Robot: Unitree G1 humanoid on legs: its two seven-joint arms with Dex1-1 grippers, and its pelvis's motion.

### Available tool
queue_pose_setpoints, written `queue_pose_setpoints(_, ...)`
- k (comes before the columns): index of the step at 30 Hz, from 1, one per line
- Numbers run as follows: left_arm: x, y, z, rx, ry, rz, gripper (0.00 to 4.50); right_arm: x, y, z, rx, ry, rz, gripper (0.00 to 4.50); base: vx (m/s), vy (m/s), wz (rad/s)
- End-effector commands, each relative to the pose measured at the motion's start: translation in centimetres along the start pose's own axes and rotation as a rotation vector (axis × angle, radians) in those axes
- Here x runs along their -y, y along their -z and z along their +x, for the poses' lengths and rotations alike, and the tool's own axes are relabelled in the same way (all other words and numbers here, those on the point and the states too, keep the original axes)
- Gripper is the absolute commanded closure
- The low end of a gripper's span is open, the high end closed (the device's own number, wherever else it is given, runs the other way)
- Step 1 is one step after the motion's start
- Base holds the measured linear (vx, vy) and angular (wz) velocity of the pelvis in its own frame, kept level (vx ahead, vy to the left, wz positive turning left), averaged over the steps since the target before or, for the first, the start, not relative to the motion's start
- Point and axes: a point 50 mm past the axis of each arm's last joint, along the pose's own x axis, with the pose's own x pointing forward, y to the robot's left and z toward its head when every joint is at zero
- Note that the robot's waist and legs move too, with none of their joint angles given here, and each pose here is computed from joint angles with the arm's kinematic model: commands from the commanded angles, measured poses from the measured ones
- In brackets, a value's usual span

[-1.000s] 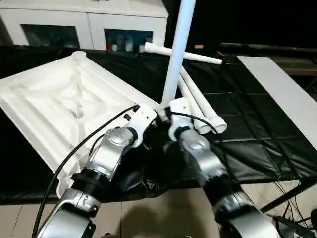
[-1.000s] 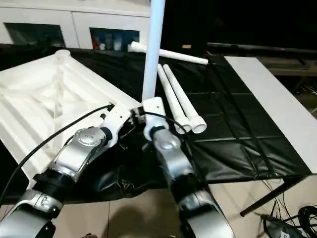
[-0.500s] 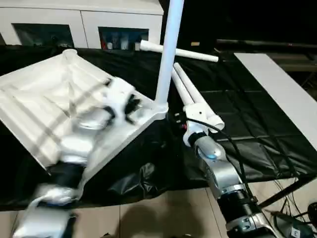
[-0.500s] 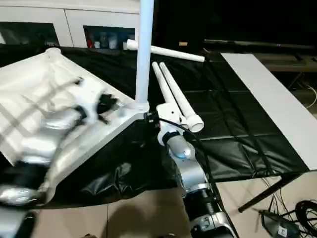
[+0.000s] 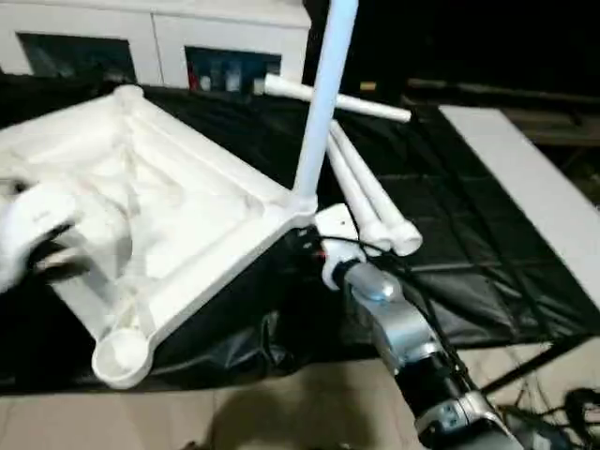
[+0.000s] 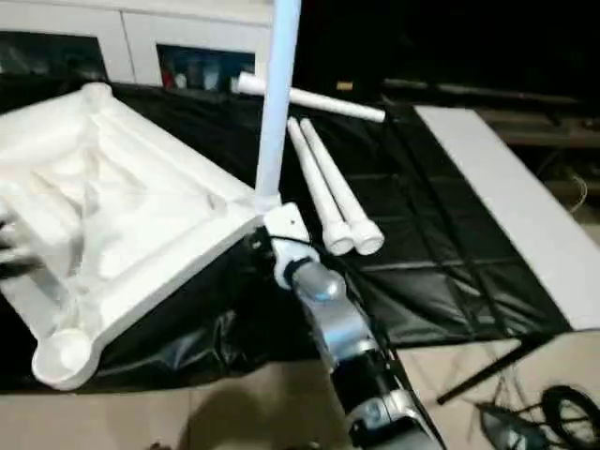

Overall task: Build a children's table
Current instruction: Rotate table base

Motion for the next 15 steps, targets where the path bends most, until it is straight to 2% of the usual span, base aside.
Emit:
queue_pose_setpoints(1, 0.0, 0.1, -0.3, -0.02, 0.002, -0.005, 2.5, 0.0, 0.3, 0.2, -0.025, -0.005, -0.012, 0.94, 0.0, 0.0, 0.0)
queue_pose_setpoints(4, 0.7, 1.7, 0.1, -0.097, 0.043, -0.016, 2.5, 0.0, 0.4, 0.7, -0.039, 0.002, -0.014, 0.94, 0.0, 0.0, 0.0)
queue_pose_setpoints(5, 1.6, 2.3, 0.8, -0.118, 0.082, -0.02, 2.5, -0.1, 0.3, 1.1, -0.049, 0.008, -0.009, 0.94, 0.0, 0.0, 0.0)
queue_pose_setpoints(6, 1.7, 2.3, 0.8, -0.118, 0.085, -0.021, 2.5, -0.1, 0.3, 1.2, -0.05, 0.008, -0.009, 0.94, 0.0, 0.0, 0.0)
queue_pose_setpoints(7, 2.6, 2.5, 1.4, -0.111, 0.127, -0.036, 2.5, -0.2, 0.4, 1.6, -0.069, 0.012, -0.009, 0.94, 0.0, 0.0, 0.0)
queue_pose_setpoints(8, 2.8, 2.5, 1.5, -0.112, 0.136, -0.038, 2.5, -0.3, 0.4, 1.7, -0.075, 0.014, -0.01, 0.94, 0.0, 0.0, 0.0)
queue_pose_setpoints(12, 4.1, 2.6, 2.2, -0.136, 0.167, -0.018, 2.5, -1.2, 0.3, 2.6, -0.099, -0.012, -0.006, 0.94, 0.0, 0.0, 0.0)
queue_pose_setpoints(15, 5.3, 1.6, 3.1, -0.057, 0.215, -0.021, 2.5, -2.4, 0.1, 3.1, -0.096, -0.073, 0.026, 0.94, 0.0, 0.0, 0.0)
